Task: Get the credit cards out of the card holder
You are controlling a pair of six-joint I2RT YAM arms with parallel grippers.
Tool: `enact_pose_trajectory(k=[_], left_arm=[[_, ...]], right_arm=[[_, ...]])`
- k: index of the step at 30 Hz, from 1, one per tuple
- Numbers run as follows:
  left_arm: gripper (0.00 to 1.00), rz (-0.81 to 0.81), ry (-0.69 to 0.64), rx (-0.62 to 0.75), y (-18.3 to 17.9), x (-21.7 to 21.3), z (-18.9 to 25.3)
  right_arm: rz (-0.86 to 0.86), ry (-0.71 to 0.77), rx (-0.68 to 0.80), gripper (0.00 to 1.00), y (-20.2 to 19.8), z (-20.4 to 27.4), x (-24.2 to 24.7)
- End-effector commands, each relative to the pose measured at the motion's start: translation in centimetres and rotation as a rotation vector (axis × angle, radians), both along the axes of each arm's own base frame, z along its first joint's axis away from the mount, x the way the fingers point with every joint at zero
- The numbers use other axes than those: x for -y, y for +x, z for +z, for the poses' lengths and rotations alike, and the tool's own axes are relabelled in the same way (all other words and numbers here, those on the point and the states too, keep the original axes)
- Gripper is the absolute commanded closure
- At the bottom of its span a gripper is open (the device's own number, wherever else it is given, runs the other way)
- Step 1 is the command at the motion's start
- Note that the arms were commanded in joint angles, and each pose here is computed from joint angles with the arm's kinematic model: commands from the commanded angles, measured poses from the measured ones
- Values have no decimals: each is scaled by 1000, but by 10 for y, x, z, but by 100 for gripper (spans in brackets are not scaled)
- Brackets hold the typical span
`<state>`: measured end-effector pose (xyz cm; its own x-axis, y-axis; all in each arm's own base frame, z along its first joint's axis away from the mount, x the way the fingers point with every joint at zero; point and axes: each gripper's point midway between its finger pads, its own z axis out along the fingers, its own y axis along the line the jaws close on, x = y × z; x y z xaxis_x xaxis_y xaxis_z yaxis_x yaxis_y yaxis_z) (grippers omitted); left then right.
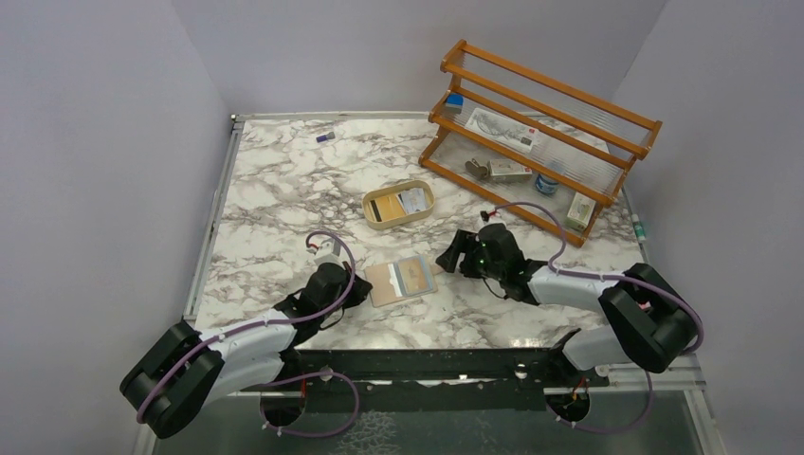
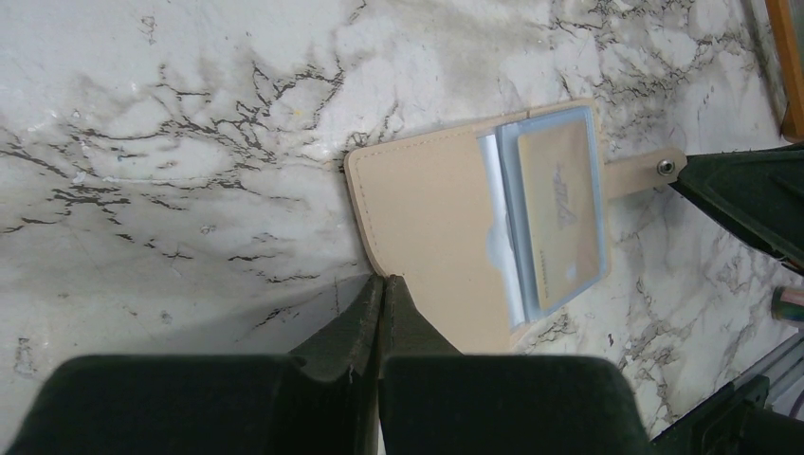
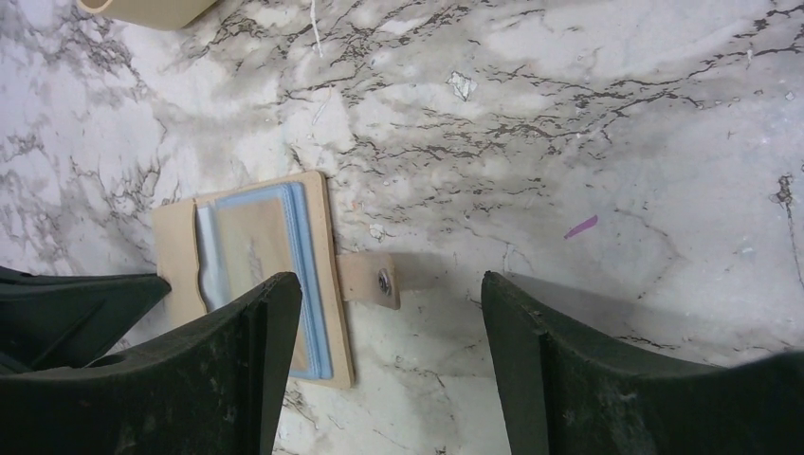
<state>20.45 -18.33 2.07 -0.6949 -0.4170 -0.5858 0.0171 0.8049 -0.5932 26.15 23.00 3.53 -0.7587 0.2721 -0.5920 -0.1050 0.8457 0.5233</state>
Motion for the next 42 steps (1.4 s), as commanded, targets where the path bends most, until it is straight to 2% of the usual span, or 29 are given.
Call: enact_pose_trajectory(k=[1,6,22,27,29,32,33,37,42], left_arm=[[100,8,87,-69,-14,-17,-26],[100,10,86,-68,-14,-17,-26],[100,15,88,-72,-16,-20,-27],[100,17,89,-71,-16,-20,-28],[100,17,90,-72,-16,-20,-28],[100,17,89,-74,-16,-20,-29],[100,17,90,-74,-17,-20,-29],[100,17,89,-72,-16,-20,-28],[100,8,57,-48,-11,-12,-12]], right_arm=[[48,-2,-101,25,-32,-31,7],[129,77,-55,29,-32,-21,-10],[128,81,-41,40,-15,-27,-22],[132,76,-41,54,-12,-29,-24],[130,73,-37,67,-11,-28,-24],[126,61,-29,95,-8,-27,-23],[122,52,-26,99,-6,-27,-23],[123,30,14,99,4,-13,-23],[131,28,97,99,17,29,-27]])
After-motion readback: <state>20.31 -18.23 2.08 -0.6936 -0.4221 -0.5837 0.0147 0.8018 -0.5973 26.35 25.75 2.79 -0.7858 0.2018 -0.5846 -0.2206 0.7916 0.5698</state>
